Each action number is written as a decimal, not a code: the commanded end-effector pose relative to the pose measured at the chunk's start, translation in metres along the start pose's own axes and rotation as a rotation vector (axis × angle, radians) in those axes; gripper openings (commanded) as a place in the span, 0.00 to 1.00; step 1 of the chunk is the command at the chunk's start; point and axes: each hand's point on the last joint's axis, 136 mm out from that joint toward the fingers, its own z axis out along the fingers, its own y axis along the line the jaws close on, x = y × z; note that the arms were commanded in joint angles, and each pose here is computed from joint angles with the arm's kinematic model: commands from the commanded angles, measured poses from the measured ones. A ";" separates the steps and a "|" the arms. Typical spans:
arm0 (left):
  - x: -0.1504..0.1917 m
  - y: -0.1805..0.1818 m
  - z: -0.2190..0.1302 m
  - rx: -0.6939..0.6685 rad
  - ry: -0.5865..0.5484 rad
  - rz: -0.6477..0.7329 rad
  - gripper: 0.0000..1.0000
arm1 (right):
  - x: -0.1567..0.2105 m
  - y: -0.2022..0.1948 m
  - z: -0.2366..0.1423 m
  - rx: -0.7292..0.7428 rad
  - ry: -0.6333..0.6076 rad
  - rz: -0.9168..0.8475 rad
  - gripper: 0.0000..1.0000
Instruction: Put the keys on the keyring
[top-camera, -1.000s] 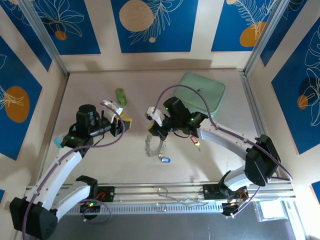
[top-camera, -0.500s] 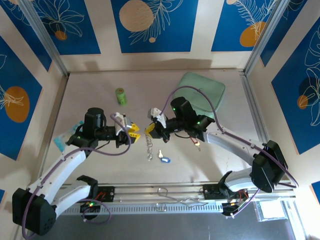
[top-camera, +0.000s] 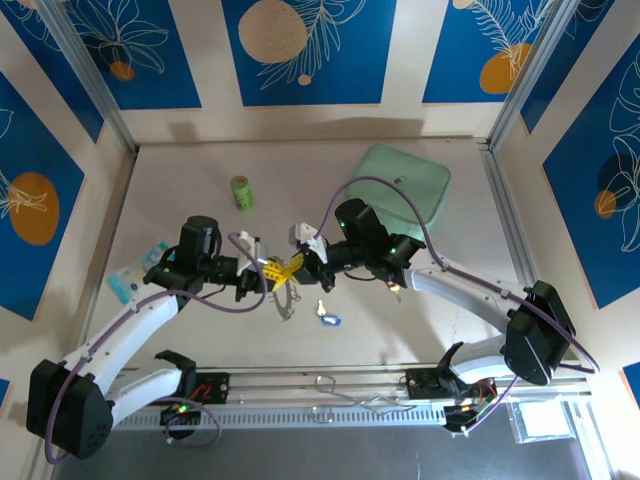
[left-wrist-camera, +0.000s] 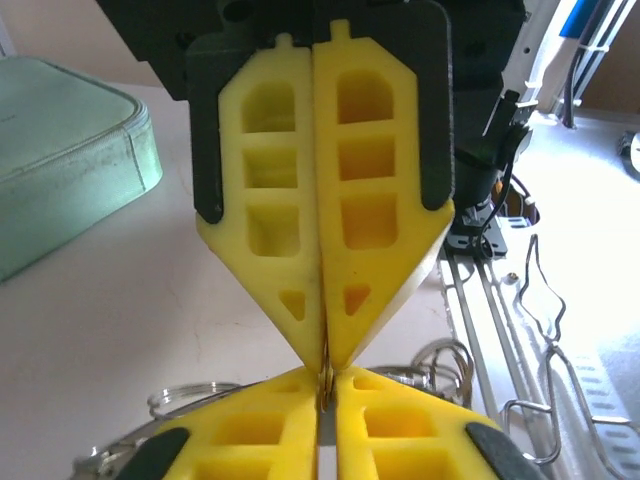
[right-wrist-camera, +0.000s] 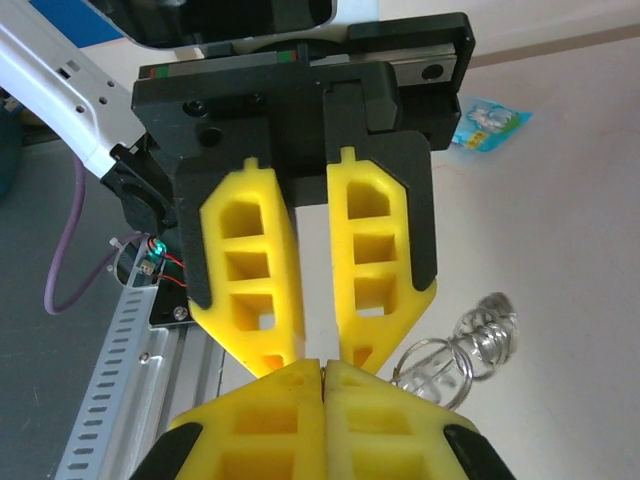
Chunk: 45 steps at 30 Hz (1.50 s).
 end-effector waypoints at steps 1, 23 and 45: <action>-0.004 -0.011 0.001 0.057 -0.020 0.012 0.04 | -0.019 0.007 -0.002 -0.016 -0.049 -0.065 0.00; 0.025 0.075 -0.035 -0.618 0.135 -1.104 0.00 | -0.013 0.051 0.001 0.010 -0.158 -0.346 0.39; 0.036 0.020 -0.046 -0.712 0.100 -2.110 0.00 | 0.021 -0.038 0.054 0.370 -0.243 -0.329 0.26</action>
